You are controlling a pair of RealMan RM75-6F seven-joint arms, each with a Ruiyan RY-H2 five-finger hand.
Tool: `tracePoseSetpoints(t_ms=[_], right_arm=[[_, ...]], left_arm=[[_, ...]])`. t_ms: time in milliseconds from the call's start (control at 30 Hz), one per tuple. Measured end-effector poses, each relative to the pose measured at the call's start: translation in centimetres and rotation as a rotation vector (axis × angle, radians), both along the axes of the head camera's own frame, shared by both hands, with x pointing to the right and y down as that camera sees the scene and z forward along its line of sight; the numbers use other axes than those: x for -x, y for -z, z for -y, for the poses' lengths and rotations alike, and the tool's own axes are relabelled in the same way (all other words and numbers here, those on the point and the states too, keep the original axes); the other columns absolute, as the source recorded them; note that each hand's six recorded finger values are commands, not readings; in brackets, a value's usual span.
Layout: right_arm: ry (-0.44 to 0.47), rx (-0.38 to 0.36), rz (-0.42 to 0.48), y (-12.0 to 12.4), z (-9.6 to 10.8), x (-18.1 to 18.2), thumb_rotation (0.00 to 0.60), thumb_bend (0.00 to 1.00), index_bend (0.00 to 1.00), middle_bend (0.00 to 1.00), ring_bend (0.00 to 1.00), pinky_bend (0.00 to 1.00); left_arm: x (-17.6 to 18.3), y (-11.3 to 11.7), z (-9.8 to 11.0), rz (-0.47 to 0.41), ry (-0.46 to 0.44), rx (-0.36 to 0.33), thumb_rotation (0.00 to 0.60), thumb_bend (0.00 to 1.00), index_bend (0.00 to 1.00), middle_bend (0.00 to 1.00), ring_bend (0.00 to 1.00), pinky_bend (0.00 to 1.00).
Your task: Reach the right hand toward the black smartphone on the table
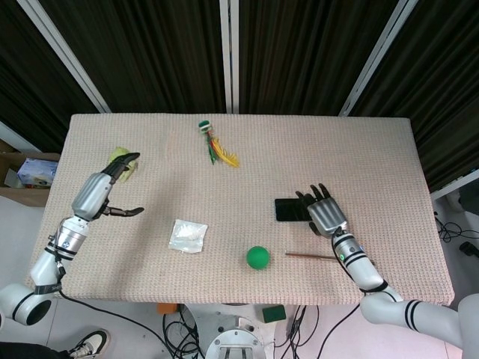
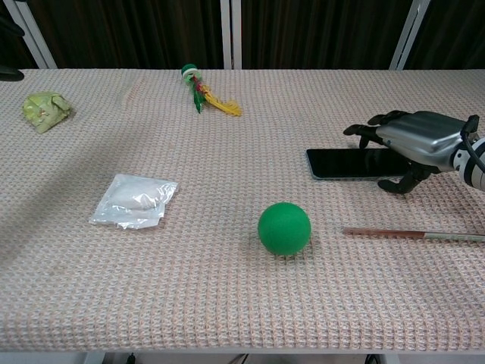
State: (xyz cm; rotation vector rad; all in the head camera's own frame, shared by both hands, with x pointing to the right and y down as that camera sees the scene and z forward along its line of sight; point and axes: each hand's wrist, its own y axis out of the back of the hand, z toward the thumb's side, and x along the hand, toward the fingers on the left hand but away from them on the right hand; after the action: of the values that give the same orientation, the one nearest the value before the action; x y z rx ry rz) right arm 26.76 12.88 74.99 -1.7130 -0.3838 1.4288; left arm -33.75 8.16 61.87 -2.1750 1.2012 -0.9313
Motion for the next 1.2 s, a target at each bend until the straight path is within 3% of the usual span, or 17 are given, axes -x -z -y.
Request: tracePoseSetpoints(t_ms=[233, 533, 1200], right_arm=[[0.001, -0.015, 0.002, -0.1, 0.3, 0.3, 0.600, 0.42, 0.07, 0.29, 0.00, 0.00], [-0.010, -0.065, 0.037, 0.1, 1.1, 0.7, 0.600, 0.57, 0.29, 0.38, 0.00, 0.00], [-0.026, -0.097, 0.058, 0.3, 3.6, 1.0, 0.600, 0.66, 0.46, 0.45, 0.08, 0.00]], left_arm=[[0.0, -0.2, 0.1, -0.004, 0.000, 0.004, 0.600, 0.01, 0.08, 0.09, 0.08, 0.24], [0.0, -0.7, -0.1, -0.014, 0.000, 0.018, 0.600, 0.01, 0.08, 0.09, 0.08, 0.24], [-0.2, -1.6, 0.1, -0.023, -0.005, 0.040, 0.600, 0.02, 0.08, 0.09, 0.08, 0.24]])
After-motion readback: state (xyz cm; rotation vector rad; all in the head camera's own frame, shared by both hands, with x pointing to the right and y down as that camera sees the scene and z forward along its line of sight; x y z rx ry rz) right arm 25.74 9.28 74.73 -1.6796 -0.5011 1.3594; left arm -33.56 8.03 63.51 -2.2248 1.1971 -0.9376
